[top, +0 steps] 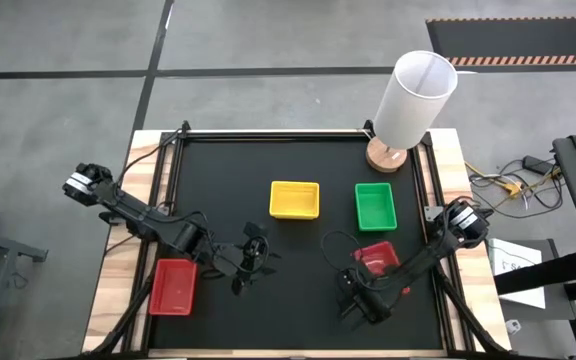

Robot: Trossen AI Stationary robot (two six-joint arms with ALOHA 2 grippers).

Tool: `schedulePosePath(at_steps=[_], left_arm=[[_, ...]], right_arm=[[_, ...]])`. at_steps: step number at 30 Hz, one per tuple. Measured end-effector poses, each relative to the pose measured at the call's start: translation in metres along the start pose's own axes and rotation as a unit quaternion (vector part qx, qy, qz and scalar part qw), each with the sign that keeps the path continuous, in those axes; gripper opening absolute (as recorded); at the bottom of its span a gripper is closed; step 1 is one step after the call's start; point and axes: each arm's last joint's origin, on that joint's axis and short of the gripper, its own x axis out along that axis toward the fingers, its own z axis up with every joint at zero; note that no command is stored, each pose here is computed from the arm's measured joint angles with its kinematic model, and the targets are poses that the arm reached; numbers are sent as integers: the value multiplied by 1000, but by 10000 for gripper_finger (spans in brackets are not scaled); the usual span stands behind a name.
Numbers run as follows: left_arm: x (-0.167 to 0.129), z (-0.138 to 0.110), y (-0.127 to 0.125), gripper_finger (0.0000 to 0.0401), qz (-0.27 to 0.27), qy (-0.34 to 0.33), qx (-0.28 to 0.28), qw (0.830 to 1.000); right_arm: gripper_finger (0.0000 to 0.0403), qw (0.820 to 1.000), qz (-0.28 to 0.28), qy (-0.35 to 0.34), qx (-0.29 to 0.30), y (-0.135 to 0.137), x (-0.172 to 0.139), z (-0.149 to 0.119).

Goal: Stack baskets by color
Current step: Stack the red bin on top of the left red bin

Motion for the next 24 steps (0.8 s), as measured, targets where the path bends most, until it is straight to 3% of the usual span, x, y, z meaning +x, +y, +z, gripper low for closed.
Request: schedulePosePath(at_steps=[4,8,11,13,17,24], left_arm=[[0,0,-2,164,-3,0,-6,1000],[0,0,-2,164,-6,-2,-39,999],[-1,2,-4,164,-14,-13,-75,997],[3,3,-8,164,-20,-31,-94,995],[13,5,-25,164,-37,-46,-106,993],[39,8,-44,164,-32,-83,-151,985]], right_arm=[[14,999,10,1,-44,1,-6,0],[11,983,38,-1,-179,7,-20,0],[11,949,76,-39,-304,16,-27,2],[10,926,99,-76,-355,23,-28,8],[10,891,111,-128,-421,32,-30,27],[9,837,72,-191,-507,35,-29,56]])
